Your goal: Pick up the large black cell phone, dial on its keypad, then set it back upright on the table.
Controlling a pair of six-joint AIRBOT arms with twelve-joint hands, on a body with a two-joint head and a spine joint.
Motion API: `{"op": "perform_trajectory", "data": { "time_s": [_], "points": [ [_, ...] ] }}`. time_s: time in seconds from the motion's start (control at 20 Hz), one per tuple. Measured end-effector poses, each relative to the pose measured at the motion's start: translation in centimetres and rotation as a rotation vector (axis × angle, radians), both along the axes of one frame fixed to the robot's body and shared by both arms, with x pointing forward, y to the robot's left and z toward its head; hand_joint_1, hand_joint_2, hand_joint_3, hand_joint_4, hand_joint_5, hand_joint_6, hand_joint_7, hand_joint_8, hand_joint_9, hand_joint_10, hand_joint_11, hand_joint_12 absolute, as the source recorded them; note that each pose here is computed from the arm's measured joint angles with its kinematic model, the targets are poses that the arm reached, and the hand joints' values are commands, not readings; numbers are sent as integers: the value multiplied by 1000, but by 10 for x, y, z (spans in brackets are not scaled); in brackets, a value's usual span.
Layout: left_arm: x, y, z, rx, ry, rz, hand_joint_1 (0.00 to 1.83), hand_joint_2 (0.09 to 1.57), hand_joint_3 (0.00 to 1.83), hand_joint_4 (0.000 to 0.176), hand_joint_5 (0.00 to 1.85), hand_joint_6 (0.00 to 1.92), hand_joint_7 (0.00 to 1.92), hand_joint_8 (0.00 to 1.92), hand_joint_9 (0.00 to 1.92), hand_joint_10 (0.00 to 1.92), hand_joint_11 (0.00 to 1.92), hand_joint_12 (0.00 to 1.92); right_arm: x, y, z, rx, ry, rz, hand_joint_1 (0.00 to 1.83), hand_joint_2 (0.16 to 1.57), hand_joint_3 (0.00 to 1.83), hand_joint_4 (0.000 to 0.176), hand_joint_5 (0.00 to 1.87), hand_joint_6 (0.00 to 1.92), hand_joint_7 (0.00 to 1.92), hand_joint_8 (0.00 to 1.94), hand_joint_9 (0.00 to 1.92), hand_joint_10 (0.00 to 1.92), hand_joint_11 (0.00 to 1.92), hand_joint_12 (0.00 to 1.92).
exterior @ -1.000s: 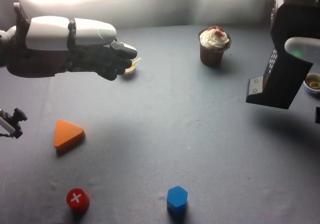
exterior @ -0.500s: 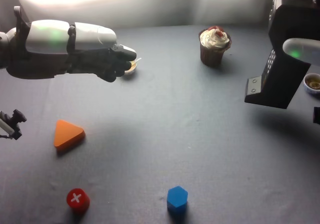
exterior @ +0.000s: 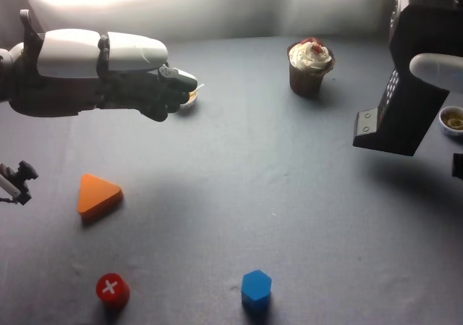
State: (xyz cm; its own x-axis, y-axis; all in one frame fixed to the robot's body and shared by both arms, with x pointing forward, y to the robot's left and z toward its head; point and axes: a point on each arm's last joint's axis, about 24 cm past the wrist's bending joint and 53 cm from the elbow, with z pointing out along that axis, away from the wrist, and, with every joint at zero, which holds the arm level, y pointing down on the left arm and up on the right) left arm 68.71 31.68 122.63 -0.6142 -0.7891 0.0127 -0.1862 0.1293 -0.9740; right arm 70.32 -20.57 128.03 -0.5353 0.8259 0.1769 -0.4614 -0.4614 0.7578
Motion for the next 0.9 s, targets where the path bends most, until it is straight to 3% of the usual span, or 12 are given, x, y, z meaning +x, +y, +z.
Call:
{"op": "perform_trajectory", "data": {
  "time_s": [0.6,0.75,0.9],
  "points": [
    [-1,1,-4,10,9,0,13,1178,0,0,290,6,308,1,273,0,0,724,-1,0,-9,-8,15,15,1385,1087,0,0,1041,764,1015,884,963,1216,962,1120],
    [-2,0,-5,9,13,0,36,1184,1,0,283,0,286,0,249,0,0,688,-2,0,-13,-13,25,20,1380,1105,1,0,988,823,981,971,929,1258,910,1151],
    [-3,-1,-8,17,21,-6,33,1180,0,0,286,3,289,3,260,3,0,699,-2,1,-17,-21,33,25,1385,1086,0,0,1020,797,1036,856,969,1200,948,1119]
  ]
}}
